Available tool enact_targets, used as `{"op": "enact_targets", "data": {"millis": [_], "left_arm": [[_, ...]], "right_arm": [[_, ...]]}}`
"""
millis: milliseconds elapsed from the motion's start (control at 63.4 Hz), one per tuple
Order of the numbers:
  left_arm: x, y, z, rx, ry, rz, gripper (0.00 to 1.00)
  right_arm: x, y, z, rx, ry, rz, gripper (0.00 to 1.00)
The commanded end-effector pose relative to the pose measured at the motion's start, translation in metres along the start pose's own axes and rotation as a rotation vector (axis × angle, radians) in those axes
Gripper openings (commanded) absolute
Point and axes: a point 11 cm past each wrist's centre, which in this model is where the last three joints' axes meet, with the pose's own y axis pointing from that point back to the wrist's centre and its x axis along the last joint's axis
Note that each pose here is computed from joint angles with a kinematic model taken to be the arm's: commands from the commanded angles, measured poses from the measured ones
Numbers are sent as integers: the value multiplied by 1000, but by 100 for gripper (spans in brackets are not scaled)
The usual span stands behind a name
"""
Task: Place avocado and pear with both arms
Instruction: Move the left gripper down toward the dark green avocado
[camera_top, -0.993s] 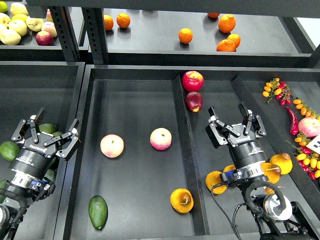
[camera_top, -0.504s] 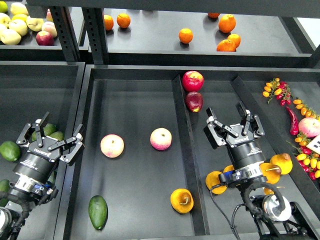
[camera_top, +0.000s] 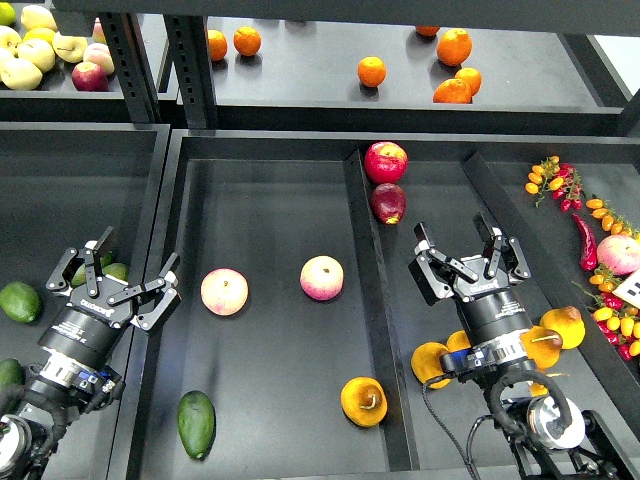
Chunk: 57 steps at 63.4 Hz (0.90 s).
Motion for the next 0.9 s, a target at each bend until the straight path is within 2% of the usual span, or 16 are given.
{"op": "enact_targets", "data": {"millis": [0,158,441,631,883], "left_arm": [[6,-4,-25,121,-74,39,100],[6,-20,-56,333,-243,61,100],[-3,-16,-37,641,-569,122,99],[-19,-32,-33,835,-756,114,99],[-29,-48,-28,964,-901,121,99]], "right_arm": [[-2,0,-7,19,12,-1,100],[-4,3,-22,62,15,16,100],[-4,6,-24,68,15,14,100],[-7,6,-24,68,16,4,100],[-10,6,-28,82,18,-3,100]]}}
